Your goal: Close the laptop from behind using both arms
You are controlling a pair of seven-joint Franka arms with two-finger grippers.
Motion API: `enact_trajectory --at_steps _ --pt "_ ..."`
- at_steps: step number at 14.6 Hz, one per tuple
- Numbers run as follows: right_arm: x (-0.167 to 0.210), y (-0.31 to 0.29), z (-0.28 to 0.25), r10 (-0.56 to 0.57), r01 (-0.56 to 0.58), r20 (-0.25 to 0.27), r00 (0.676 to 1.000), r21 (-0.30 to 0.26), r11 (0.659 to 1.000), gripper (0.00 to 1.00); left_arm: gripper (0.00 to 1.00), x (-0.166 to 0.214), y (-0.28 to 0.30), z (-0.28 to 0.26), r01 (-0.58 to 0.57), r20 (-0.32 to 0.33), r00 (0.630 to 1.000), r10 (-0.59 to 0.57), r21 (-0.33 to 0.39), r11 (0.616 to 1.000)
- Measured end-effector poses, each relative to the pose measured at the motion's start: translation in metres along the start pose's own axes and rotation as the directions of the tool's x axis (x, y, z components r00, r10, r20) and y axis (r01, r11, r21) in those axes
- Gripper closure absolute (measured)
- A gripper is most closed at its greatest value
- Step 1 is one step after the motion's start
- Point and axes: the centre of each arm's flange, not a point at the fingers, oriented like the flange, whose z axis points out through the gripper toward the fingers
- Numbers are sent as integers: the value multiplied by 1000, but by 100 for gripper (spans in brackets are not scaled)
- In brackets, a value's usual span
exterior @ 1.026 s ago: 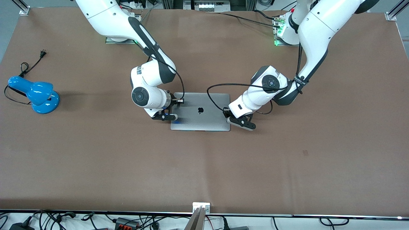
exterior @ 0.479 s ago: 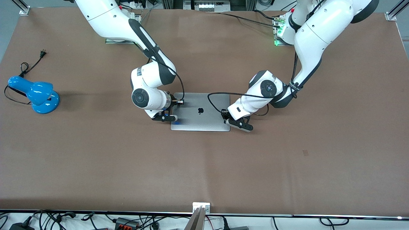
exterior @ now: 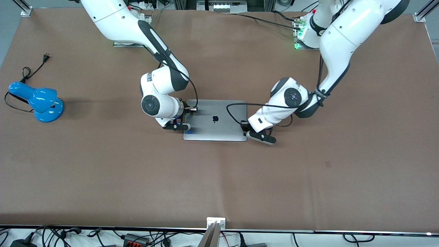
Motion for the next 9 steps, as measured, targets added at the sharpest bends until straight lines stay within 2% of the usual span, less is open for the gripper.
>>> enact_trajectory --at_steps 3,4,7,9 --pt "0 0 -2 0 0 -2 1000 1 1000 99 98 12 0 -55 -25 107 994 13 117 993" --pt "1 -1 -3 1 -1 -5 1000 3 1000 99 93 14 3 -74 -49 154 988 25 155 987" --pt "5 1 -16 10 -10 -3 1000 3 1000 99 66 27 -7 -139 -137 298 953 62 236 962" --pt "5 5 -34 16 -16 12 1000 -2 1000 99 51 43 -36 -183 -138 332 942 46 258 956"
